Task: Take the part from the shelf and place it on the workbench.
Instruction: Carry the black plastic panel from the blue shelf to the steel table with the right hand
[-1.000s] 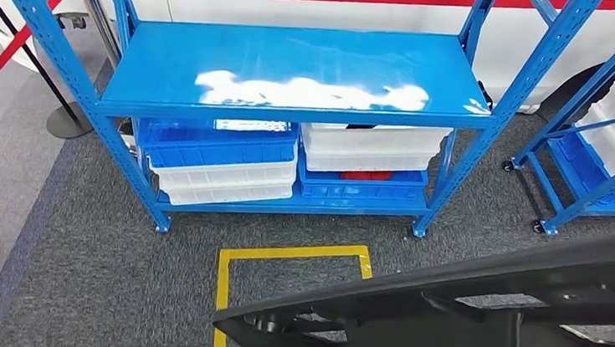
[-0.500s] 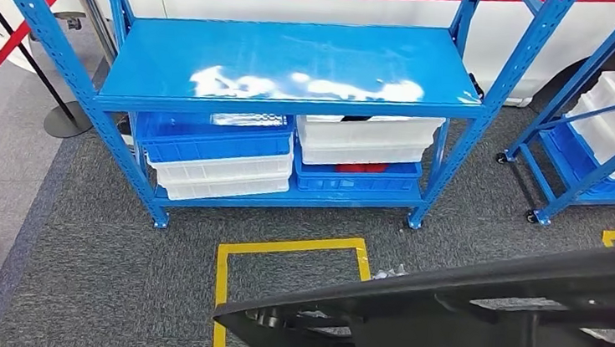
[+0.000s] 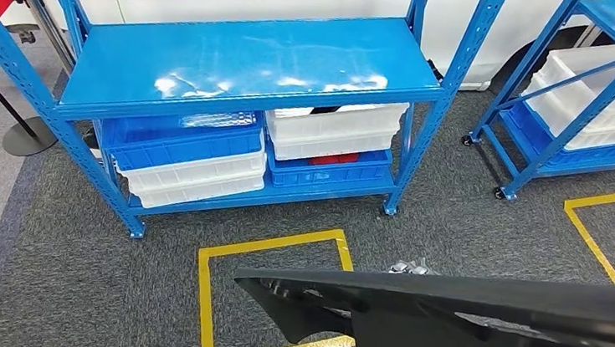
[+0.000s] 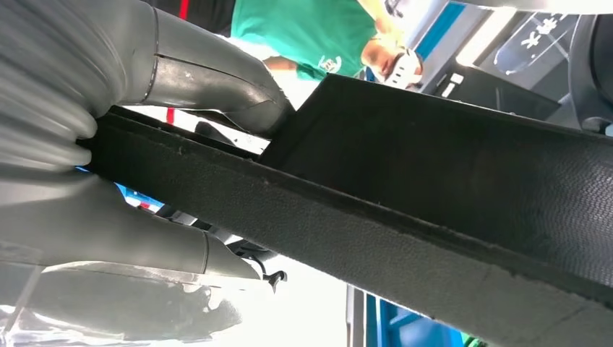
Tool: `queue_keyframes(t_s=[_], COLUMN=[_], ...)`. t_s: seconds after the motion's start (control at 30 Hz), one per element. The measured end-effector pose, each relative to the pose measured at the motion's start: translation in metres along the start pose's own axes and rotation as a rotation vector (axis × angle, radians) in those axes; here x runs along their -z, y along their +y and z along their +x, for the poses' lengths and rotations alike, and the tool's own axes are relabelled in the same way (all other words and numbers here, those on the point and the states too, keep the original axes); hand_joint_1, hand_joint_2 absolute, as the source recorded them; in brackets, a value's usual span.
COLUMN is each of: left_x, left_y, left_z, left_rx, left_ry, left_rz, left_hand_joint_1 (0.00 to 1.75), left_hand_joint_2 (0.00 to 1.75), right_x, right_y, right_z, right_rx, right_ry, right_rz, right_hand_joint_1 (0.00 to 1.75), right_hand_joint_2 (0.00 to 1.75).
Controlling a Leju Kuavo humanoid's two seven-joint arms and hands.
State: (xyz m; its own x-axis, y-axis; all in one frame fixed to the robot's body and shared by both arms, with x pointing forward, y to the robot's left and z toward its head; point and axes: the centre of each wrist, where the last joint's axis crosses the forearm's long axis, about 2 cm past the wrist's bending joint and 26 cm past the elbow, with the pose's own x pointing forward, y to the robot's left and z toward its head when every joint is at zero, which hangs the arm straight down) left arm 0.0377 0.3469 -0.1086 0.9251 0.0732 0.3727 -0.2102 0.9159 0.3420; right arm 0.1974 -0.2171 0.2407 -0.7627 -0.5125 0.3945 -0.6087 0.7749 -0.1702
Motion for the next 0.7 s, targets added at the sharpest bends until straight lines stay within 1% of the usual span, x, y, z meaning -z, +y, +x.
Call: queue_keyframes(t_s=[0.17, 0.27, 0.43, 0.57, 0.7], left_x=[0.001, 0.001, 0.001, 0.001, 0.001], left_y=[0.001, 0.0, -0.004, -0.008, -0.01], left_z=[0.001, 0.001, 0.007, 0.013, 0.012], left_rx=[0.0, 0.017, 0.05, 0.05, 0.047], left_ry=[-0.014, -0.019, -0.045, -0.063, -0.068], left_rz=[-0.016, -0.029, -0.07, -0.091, -0.095], left_hand_joint_1=[0.0, 0.0, 0.0, 0.0, 0.0], left_hand_joint_2=[1.75, 1.75, 1.75, 1.75, 1.75], right_x=[0.0, -0.005, -0.011, -0.011, -0.013], right_y=[0.009, 0.015, 0.021, 0.014, -0.001], right_z=[0.008, 0.01, 0.008, -0.005, -0.032], right_rx=[-0.046, -0.074, -0.135, -0.121, -0.101], right_ry=[0.01, 0.04, 0.101, 0.162, 0.228], right_rz=[0.0, 0.0, 0.059, 0.104, 0.166], right_hand_joint_1=[1.69, 1.69, 1.69, 1.69, 1.69], right_hand_joint_2=[1.75, 1.75, 1.75, 1.75, 1.75])
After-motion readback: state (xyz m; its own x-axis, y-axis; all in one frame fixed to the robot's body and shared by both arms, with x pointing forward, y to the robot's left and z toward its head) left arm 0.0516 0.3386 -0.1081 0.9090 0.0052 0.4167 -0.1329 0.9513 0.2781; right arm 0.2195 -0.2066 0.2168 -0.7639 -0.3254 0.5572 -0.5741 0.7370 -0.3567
